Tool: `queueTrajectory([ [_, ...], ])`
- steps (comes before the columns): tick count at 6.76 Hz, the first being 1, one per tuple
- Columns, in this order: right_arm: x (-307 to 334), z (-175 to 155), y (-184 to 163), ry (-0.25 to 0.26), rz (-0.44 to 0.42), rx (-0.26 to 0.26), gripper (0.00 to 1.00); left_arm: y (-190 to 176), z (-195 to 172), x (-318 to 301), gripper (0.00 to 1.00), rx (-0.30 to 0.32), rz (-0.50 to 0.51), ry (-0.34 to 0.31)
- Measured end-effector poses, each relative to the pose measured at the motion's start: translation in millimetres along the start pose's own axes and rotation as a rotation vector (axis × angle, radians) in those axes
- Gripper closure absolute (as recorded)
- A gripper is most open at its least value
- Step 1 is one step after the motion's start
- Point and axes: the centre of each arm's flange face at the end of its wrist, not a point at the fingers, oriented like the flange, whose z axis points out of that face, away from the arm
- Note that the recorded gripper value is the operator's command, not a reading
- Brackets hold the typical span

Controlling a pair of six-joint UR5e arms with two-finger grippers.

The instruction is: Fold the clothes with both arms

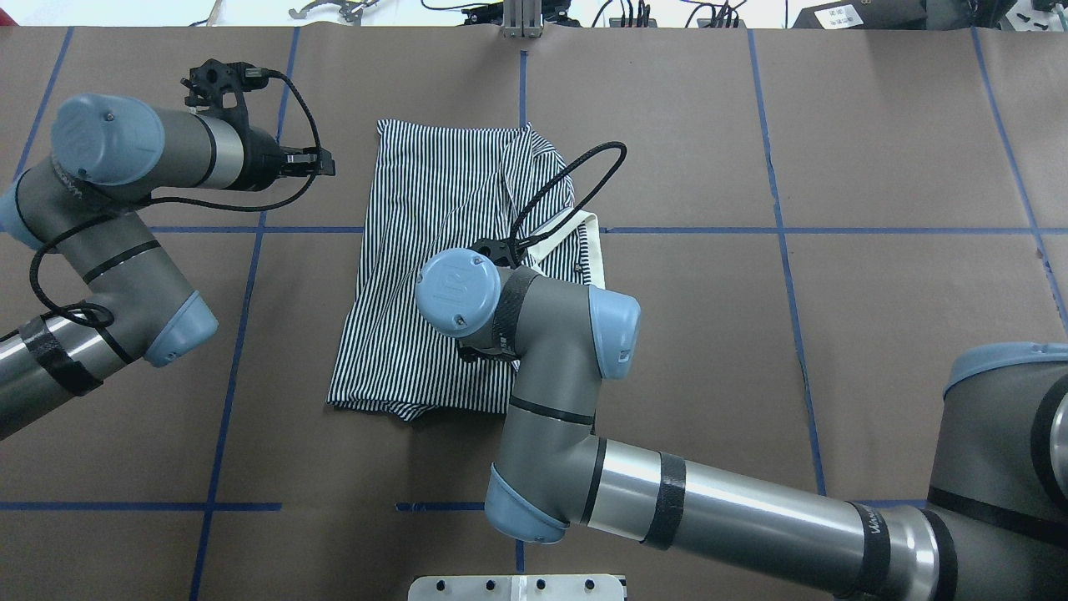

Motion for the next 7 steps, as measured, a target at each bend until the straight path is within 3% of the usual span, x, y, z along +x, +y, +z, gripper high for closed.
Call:
queueTrajectory([
  [3,18,13,-1,0.020,0.000,-0.012,0.00,0,0,0,0.50,0.001,-0.001,0.001],
  [7,161,12,30,0.059,-0.059,-0.036,0.00,0,-1,2,0.49,0.001,-0.002,0.005],
])
